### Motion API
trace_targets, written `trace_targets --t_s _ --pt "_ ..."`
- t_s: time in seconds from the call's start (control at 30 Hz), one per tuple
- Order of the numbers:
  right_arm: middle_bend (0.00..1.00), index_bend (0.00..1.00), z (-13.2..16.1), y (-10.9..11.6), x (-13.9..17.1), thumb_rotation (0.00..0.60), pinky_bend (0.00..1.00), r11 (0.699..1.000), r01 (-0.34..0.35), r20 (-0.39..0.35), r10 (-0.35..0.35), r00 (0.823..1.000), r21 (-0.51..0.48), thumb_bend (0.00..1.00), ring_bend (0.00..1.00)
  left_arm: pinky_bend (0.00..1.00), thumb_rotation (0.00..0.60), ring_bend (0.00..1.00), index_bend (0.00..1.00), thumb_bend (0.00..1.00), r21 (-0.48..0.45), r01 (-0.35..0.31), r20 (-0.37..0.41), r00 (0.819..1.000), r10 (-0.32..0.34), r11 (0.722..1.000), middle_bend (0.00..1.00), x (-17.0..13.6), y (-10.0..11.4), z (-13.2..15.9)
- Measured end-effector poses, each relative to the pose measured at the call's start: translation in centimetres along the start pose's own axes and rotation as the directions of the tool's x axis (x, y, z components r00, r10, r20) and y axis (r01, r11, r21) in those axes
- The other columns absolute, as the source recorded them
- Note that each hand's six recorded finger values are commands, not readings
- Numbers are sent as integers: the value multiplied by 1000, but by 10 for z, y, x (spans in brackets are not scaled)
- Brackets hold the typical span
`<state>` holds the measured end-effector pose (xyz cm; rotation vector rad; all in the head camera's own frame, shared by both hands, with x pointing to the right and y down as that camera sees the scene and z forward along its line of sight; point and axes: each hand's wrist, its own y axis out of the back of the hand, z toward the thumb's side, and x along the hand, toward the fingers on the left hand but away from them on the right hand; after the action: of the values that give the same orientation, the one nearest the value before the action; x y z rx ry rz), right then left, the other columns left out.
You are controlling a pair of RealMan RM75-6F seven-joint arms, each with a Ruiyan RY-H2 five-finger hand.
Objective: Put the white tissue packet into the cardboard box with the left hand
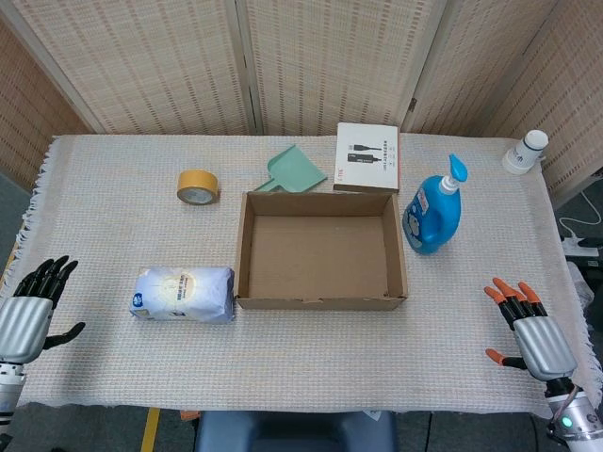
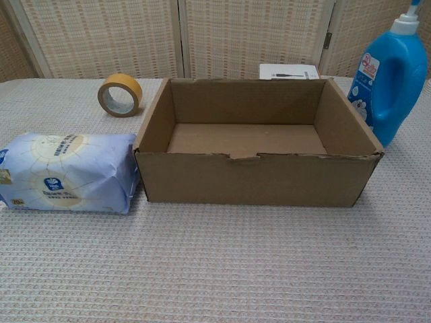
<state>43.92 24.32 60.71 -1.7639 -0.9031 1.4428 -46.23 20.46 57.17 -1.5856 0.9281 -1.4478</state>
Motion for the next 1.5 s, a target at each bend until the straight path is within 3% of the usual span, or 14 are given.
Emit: trace_targets --t_s 0.57,0.8,1.07,1.23,1.5 --pt "0 115 1 1 -1 600 0 1000 1 -3 -1 1000 -9 0 0 147 600 0 0 172 5 -19 8 1000 18 1000 0 0 17 3" --pt "0 115 0 2 0 600 0 1000 3 -4 -3 1000 -12 0 0 146 600 0 0 172 -14 22 18 1000 -22 1000 0 -4 20 11" --pt "0 115 1 -1 0 600 0 1000 -10 -6 10 1000 -13 0 0 140 600 0 0 170 -95 100 79 993 -93 990 0 -14 28 51" --pt "0 114 0 -2 0 600 0 1000 -15 -4 15 1000 -14 0 0 128 600 0 0 171 -97 156 145 979 -141 983 0 -8 20 80" --pt "0 115 -4 0 -2 600 0 1000 -12 7 12 1000 -18 0 0 119 600 0 0 171 -104 141 242 964 -113 985 0 11 -2 121"
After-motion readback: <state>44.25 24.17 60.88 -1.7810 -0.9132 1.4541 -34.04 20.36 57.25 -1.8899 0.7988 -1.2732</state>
